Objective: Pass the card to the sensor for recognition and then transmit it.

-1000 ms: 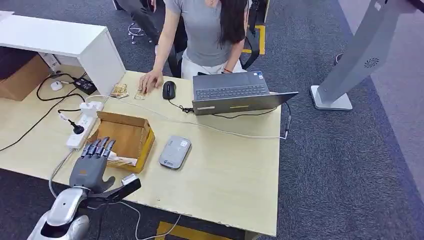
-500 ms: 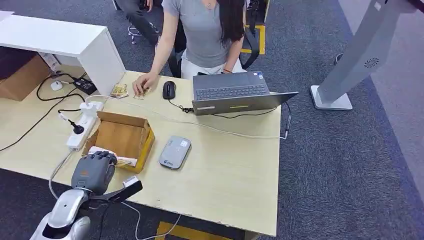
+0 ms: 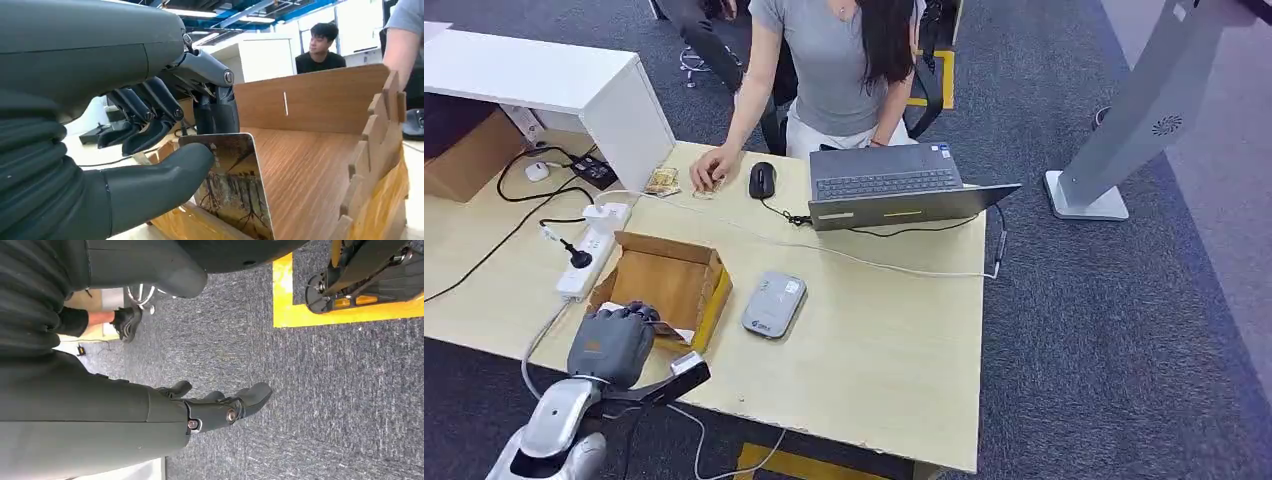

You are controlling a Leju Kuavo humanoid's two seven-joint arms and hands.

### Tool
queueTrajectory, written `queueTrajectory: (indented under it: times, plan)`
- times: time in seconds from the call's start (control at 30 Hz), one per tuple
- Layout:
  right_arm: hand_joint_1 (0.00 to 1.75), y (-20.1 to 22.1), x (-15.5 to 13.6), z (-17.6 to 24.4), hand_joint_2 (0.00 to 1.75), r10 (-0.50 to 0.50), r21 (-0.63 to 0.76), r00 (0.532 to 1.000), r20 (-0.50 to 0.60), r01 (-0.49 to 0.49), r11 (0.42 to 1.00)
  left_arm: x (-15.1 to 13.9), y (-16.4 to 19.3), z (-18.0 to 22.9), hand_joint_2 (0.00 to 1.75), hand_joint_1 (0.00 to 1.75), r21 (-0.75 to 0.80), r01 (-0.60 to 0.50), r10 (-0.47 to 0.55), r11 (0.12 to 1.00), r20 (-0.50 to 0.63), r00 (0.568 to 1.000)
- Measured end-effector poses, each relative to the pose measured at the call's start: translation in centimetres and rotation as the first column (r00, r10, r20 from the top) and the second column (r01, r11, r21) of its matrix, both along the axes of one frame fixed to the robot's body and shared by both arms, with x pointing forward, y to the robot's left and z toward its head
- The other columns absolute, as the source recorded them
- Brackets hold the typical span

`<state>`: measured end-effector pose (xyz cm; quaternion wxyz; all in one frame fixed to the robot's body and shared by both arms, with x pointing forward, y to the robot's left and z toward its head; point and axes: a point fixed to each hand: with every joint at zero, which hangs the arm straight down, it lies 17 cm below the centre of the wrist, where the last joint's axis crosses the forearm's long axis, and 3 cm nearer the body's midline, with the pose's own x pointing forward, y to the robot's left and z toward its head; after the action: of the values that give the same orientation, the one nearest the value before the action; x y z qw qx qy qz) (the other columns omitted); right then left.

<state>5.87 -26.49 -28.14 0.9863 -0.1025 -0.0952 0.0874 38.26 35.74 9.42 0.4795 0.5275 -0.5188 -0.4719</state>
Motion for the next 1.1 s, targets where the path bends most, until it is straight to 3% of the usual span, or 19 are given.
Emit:
queueTrajectory:
  times: [0.2,0.23,0.63,1.1]
  plan:
    - [0.00,0.1,0.2,0.0,1.75,0.009,0.003,1.000,0.010,-0.009,1.000,0.9,-0.4,1.6,1.75,1.75,0.017,0.022,-0.023,1.000,0.053,0.998]
    - [0.00,0.0,0.2,0.0,0.00,0.010,0.005,1.000,0.013,-0.010,1.000,1.3,-0.5,2.2,1.75,1.75,0.021,0.026,-0.028,0.999,0.069,0.997]
    - [0.00,0.0,0.7,0.1,0.00,0.017,0.013,1.000,0.020,-0.017,1.000,7.1,-1.1,10.0,1.75,1.75,0.038,0.022,-0.030,0.999,0.206,0.978]
    - [0.00,0.3,1.2,0.1,0.00,0.057,0.017,0.998,0.018,-0.057,0.998,14.5,-2.0,23.8,1.75,1.75,0.058,-0.005,-0.020,0.998,0.421,0.907]
